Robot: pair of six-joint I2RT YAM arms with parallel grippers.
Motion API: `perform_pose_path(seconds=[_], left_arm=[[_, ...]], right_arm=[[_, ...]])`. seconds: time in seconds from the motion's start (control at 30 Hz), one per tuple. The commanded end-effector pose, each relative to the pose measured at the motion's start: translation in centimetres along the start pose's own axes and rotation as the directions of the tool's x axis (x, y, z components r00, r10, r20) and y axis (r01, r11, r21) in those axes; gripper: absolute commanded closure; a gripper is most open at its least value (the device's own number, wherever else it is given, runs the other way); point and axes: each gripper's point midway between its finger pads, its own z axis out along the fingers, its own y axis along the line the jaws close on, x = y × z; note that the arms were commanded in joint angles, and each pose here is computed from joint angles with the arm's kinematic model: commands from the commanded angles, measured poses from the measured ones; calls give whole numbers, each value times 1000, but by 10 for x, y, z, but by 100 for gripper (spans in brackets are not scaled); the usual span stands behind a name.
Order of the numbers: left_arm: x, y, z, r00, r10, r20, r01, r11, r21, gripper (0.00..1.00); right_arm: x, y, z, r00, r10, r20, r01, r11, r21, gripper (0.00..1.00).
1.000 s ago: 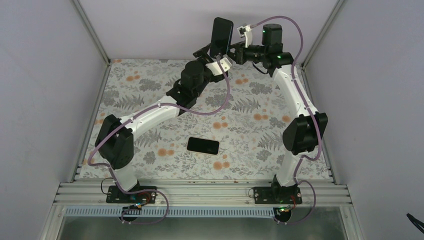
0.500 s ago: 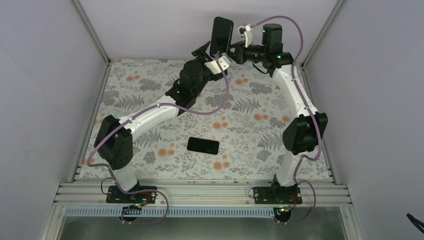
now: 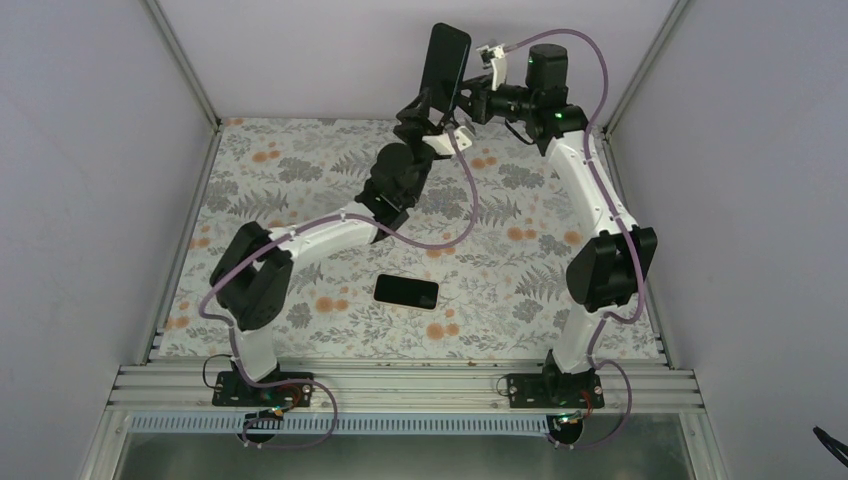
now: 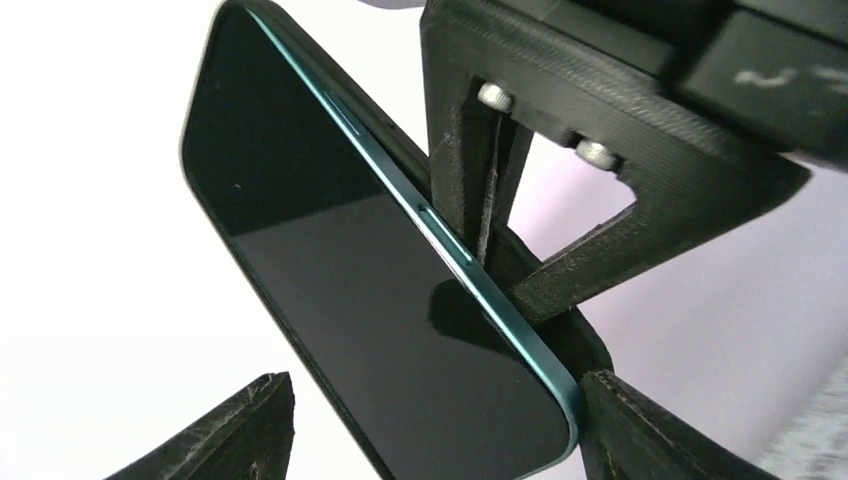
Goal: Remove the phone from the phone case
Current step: Remove the phone case from the phone.
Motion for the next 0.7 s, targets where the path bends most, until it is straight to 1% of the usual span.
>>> perform_pose_path(seconds=[0.0, 0.13, 0.27, 0.33, 0.4, 0.5, 0.57, 0.67], left_arm=[[4, 87, -15, 997, 68, -24, -72, 899, -433, 31], [-8, 108, -28, 991, 136, 5, -111, 826, -552, 32], [-16, 120, -40, 980, 195, 28, -133, 761, -635, 36], [-19, 121, -45, 976, 214, 44, -134, 744, -654, 36], [-21, 121, -47, 974, 218, 59, -126, 743, -658, 37], [-22, 115, -45, 970, 232, 72, -130, 746, -653, 45], [-24, 113, -46, 964, 253, 82, -136, 732, -667, 50], [-28, 112, -47, 955, 282, 92, -143, 710, -690, 55]], right_arm=[[-2, 47, -13, 1000, 13, -18, -15, 990, -138, 97], [8, 50, -15, 999, 10, -49, -17, 988, -154, 97], [22, 53, -13, 993, 22, -117, -45, 978, -202, 97], [30, 58, -16, 989, 30, -148, -64, 971, -232, 97], [35, 62, -19, 987, 15, -161, -55, 968, -246, 97], [43, 62, -20, 983, 2, -186, -48, 969, -242, 97], [51, 58, -18, 977, 16, -212, -67, 970, -235, 97], [64, 53, -15, 967, 40, -252, -103, 965, -242, 97]])
